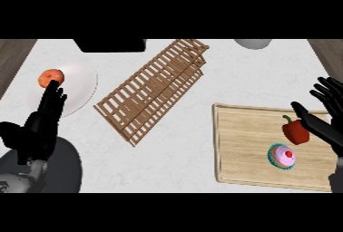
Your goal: Pick the cupcake from the tray and place it in the tiered shelf
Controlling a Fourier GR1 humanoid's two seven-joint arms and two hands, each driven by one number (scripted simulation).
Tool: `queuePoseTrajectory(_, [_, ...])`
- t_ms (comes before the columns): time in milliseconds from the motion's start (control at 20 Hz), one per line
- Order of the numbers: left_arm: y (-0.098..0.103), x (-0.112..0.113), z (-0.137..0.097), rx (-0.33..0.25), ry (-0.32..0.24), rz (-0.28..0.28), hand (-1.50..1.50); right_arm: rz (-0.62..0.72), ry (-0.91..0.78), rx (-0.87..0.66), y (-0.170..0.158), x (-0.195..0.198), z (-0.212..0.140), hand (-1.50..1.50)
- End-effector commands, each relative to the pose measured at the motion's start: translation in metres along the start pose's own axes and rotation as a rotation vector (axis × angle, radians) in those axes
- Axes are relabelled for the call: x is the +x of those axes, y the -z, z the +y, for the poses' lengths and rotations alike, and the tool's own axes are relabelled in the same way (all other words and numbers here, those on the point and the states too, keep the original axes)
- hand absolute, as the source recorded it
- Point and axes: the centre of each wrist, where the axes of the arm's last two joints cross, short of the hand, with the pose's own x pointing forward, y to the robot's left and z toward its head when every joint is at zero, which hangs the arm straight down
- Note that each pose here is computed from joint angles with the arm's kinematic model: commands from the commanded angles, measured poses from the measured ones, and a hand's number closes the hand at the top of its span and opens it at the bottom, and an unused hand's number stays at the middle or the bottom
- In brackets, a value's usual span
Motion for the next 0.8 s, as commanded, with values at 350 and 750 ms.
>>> queuePoseTrajectory(350, [-0.01, 0.017, -0.018, 0.004, -0.033, -0.031, 0.0, 0.05, -0.398, 0.328, -0.039, 0.093, -0.035, -1.5])
queuePoseTrajectory(750, [-0.006, 0.021, -0.015, -0.035, -0.032, -0.047, 0.0, 0.19, -0.955, 0.371, -0.039, 0.155, -0.018, -1.5])
